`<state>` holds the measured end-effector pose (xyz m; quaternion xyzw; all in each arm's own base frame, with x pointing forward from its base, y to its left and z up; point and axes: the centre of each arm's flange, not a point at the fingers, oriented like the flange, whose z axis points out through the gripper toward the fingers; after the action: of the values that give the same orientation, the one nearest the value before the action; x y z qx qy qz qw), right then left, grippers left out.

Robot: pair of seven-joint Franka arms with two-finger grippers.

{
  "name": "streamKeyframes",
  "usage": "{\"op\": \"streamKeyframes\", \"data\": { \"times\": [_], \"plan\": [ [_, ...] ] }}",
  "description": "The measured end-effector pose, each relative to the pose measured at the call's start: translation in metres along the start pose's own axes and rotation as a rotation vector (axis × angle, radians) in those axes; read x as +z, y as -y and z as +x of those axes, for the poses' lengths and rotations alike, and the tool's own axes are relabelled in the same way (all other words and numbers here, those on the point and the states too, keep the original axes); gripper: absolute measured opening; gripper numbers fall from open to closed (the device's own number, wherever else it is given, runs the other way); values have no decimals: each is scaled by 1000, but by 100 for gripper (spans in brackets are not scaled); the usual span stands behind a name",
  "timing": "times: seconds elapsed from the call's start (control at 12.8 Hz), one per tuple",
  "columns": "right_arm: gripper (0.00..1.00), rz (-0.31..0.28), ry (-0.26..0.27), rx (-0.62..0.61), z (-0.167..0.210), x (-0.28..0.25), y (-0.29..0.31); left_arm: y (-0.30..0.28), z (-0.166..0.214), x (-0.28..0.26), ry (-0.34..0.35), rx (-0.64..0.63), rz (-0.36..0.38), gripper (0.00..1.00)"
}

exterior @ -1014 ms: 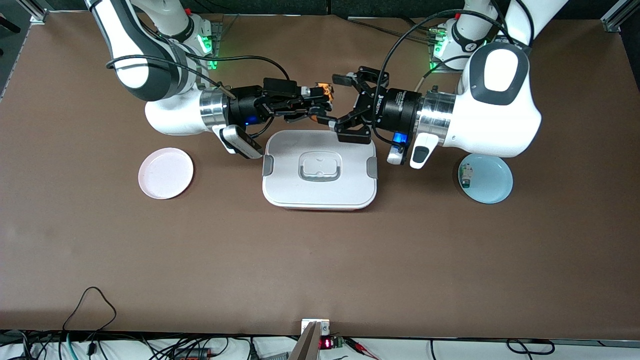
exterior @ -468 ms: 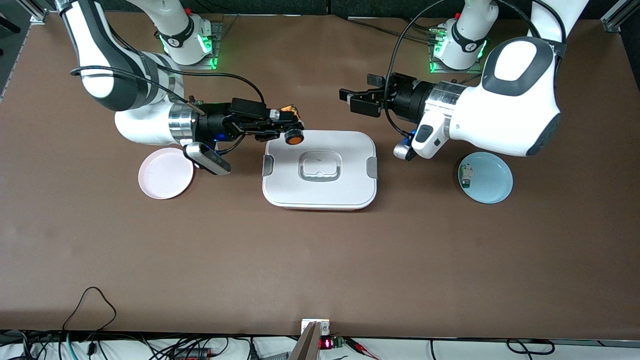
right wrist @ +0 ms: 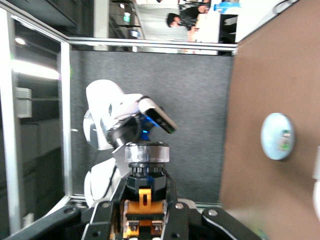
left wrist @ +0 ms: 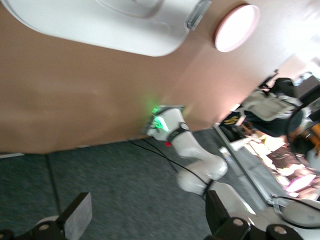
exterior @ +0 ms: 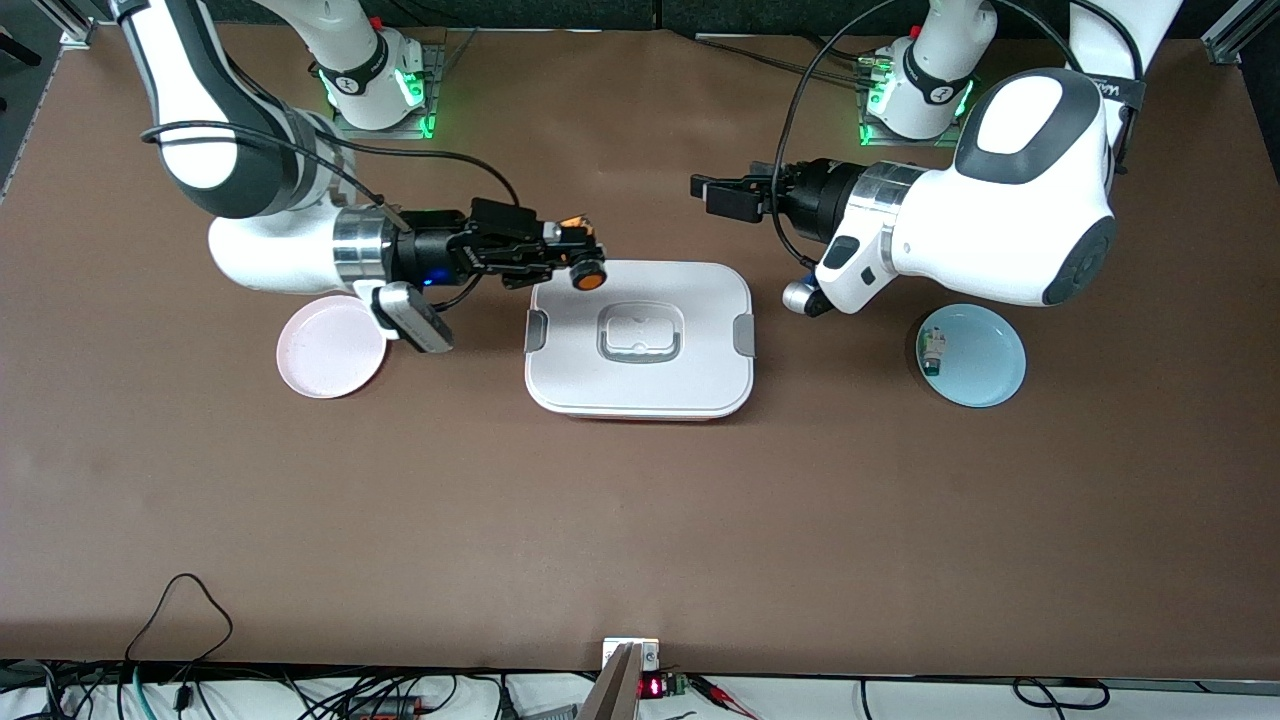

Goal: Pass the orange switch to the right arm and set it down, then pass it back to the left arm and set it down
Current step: 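Carry the switch to the pink plate with the right gripper while the left gripper withdraws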

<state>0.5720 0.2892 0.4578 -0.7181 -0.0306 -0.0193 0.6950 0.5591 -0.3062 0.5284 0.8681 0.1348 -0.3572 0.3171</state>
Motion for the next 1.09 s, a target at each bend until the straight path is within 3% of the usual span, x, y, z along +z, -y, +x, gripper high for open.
{"op": "streamKeyframes", "data": {
  "times": [0.23,0.31,0.47,0.62,0.78,0.94,1.09],
  "plan": [
    [33,-217,75,-97,11,-42,-11,12,-2,-8,-136,103,155,100],
    [33,-351,124,-165,18,-65,-11,20,-7,-15,-211,185,273,100],
    [33,-525,200,-256,27,-91,-4,37,-6,-34,-266,253,386,100],
    [33,-696,291,-325,30,-114,-1,73,7,-75,-270,331,443,100],
    [33,-824,372,-363,30,-130,-5,98,6,-108,-300,372,517,100],
    [33,-932,460,-419,29,-140,-12,99,-14,-117,-327,374,573,100],
    [33,-1063,596,-508,28,-155,-20,101,-37,-129,-377,352,614,100]
  ]
}}
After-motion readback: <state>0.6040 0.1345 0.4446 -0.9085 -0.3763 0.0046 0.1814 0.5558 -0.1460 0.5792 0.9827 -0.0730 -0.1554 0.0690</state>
